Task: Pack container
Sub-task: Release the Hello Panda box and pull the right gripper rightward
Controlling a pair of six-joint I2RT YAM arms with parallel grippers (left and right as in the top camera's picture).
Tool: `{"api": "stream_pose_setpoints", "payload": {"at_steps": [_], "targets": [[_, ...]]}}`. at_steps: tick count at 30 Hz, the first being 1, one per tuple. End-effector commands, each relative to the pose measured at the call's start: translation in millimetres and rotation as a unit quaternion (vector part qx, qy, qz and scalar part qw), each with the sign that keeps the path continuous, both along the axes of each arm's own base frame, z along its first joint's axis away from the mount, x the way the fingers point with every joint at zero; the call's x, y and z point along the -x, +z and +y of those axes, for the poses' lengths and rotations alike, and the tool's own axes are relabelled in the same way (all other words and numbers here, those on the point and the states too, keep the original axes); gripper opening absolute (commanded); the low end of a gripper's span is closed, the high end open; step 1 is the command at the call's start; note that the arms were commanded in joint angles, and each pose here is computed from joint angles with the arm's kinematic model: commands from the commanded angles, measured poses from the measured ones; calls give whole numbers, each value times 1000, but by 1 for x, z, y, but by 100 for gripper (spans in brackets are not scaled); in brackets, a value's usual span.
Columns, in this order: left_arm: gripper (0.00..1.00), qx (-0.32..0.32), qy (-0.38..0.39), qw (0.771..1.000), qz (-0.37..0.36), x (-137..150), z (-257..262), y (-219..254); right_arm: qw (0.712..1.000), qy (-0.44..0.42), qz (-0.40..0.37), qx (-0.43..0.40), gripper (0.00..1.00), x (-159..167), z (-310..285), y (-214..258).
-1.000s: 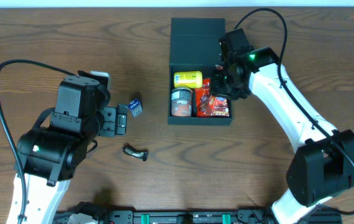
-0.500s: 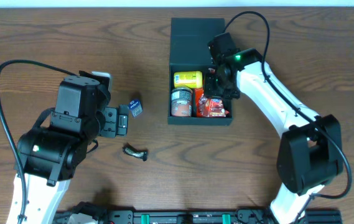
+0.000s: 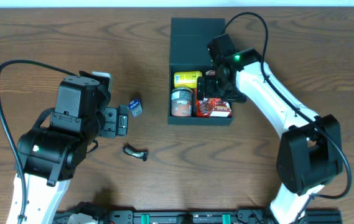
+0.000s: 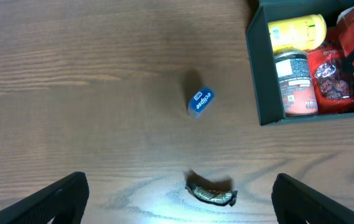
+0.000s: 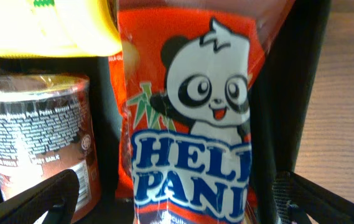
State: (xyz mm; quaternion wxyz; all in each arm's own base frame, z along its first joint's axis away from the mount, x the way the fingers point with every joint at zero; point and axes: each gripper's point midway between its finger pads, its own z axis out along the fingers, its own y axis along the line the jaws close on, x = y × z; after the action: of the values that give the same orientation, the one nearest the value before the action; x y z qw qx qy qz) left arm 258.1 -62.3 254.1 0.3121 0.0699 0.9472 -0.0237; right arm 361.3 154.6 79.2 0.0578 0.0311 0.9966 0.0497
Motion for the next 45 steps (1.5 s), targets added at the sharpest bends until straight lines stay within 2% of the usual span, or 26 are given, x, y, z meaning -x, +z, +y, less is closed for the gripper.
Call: {"api": "stream_pose_setpoints", "payload": {"at_steps": [1,6,9,12,14,18,20,26,28,35,36,38,42,45], "targets": [[95,3,4,1000,3,3,1,0,1000,10,-25,13,99,-8,-2,21],[95,3,4,1000,3,3,2,0,997,26,-75,-10,99,-13,2,80],[95,0,3,1000,2,3,2,0,986,102,-90,-95,99,2,29,114],[95,-4,4,1000,1,3,3,0,948,212,-93,-216,99,28,60,145],[95,-4,4,1000,1,3,3,0,923,244,-88,-284,99,38,64,160],[95,-4,4,1000,2,3,3,0,838,306,-111,-438,99,53,64,185],[95,-4,4,1000,1,3,3,0,802,307,-123,-497,99,58,54,181],[95,-1,3,1000,-1,2,2,1,778,274,-115,-553,99,67,44,135],[95,-1,3,1000,-2,1,2,1,772,275,-113,-562,99,70,47,129],[95,14,-6,1000,-4,0,-4,3,780,240,-109,-567,99,57,52,99],[95,14,-6,1000,-4,0,-4,3,786,232,-107,-563,99,55,51,93],[95,14,-6,1000,-4,0,-4,2,816,201,-92,-535,99,51,48,71],[95,14,-6,1000,-4,0,-4,2,820,192,-84,-532,99,55,47,60],[95,14,-6,1000,-4,0,-4,3,846,159,-65,-504,99,55,42,42]]}}
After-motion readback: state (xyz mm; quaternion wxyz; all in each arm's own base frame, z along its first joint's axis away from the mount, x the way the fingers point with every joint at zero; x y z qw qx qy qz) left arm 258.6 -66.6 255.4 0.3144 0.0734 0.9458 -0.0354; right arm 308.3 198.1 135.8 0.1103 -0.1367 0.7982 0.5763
